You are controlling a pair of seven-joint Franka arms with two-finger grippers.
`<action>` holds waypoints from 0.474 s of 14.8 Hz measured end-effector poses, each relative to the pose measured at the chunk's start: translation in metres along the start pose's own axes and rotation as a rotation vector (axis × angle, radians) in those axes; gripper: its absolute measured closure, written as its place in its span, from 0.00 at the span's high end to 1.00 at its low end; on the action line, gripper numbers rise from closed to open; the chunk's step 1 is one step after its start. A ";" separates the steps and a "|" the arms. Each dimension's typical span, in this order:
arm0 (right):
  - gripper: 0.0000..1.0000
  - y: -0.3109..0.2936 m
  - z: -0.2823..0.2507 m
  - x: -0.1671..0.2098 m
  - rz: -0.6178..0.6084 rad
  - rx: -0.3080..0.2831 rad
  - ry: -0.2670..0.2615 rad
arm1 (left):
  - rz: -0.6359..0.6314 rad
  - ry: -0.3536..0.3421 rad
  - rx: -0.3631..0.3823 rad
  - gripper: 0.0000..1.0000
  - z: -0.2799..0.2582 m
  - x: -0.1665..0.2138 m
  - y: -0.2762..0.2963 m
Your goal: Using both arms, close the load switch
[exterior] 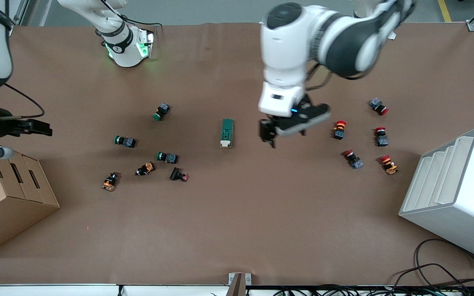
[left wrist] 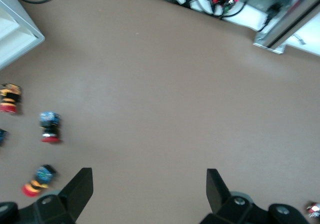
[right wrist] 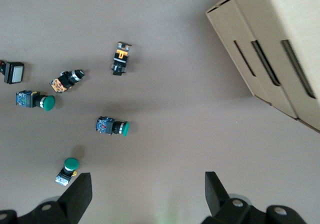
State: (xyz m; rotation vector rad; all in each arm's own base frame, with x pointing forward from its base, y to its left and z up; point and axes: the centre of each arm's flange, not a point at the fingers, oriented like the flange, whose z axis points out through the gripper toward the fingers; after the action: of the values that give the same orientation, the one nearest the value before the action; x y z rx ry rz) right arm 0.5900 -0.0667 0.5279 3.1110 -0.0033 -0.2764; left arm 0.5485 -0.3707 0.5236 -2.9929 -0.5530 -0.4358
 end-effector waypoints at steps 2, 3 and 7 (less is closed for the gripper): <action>1.00 0.006 -0.019 -0.004 0.007 0.000 0.013 | 0.041 -0.069 -0.031 1.00 -0.007 0.037 -0.036; 1.00 0.006 -0.027 -0.006 0.007 0.001 0.011 | 0.060 -0.095 -0.050 1.00 -0.013 0.053 -0.054; 1.00 -0.001 -0.032 -0.004 -0.004 0.000 0.004 | 0.085 -0.199 -0.087 1.00 -0.050 0.095 -0.138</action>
State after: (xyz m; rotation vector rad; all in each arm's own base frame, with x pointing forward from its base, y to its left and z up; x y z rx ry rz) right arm 0.5914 -0.0652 0.5601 3.1124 0.0036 -0.2706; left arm 0.5712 -0.2154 0.6004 -3.1504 -0.4277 -0.1604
